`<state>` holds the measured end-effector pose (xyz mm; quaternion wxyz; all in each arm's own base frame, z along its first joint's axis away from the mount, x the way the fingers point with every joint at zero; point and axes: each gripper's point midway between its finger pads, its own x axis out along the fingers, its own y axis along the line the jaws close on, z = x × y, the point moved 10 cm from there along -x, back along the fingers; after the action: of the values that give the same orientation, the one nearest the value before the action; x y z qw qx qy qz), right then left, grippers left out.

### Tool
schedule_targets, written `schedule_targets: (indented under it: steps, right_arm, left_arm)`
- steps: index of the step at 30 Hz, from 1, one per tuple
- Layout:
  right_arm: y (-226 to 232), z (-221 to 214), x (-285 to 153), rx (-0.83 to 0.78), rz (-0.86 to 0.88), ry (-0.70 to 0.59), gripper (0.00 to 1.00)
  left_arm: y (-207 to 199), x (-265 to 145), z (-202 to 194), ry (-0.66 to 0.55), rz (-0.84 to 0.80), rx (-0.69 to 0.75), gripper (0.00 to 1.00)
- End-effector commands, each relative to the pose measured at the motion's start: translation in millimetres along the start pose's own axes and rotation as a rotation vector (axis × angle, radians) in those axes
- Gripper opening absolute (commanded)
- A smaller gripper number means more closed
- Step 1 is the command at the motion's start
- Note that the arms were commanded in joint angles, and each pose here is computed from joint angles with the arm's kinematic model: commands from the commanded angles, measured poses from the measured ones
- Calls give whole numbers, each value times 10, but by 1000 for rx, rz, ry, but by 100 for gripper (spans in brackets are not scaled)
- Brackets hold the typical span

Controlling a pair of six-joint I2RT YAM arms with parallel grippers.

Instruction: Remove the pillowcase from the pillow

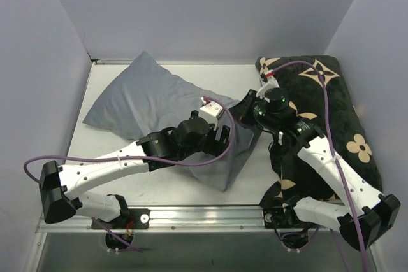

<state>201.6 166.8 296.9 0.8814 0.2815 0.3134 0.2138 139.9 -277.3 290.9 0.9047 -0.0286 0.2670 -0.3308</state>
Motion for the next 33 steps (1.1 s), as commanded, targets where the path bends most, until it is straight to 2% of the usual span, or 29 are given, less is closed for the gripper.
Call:
schedule_targets:
  steps: [1,7,11,12,14,15,16,24,27,28,31,33]
  right_arm:
    - [387,281,-34,-6,150,-45,0]
    - [588,462,33,-12,181,-49,0]
    - [648,601,60,-41,155,-71,0]
    - [649,628,69,-44,144,-75,1]
    - [589,693,121,-40,113,-79,4]
    - [550,719,142,-34,102,-82,5]
    - [504,730,192,-26,87,-77,6]
    - [166,857,335,-52,-41,-100,18]
    - [135,841,298,-63,-55,-91,33]
    - [141,835,223,-66,-57,-104,47]
    - [75,744,27,-72,-83,-128,69]
    - [-12,602,-141,-73,-89,-130,70]
  left_arm:
    - [-170,39,264,-130,-8,16,88]
    - [-228,171,245,-130,83,58,86]
    - [-210,128,257,-144,110,39,58]
    - [-204,100,277,-157,111,30,38]
    - [-189,13,318,-173,105,24,18]
    - [-188,-25,340,-178,103,22,5]
    - [-175,-56,363,-186,114,18,0]
    - [-62,-377,513,-208,184,-28,0]
    - [-24,-370,559,-206,255,-18,0]
    - [35,-319,586,-194,302,-16,0]
    - [134,-250,640,-199,342,-54,0]
    - [221,-201,716,-207,347,-83,0]
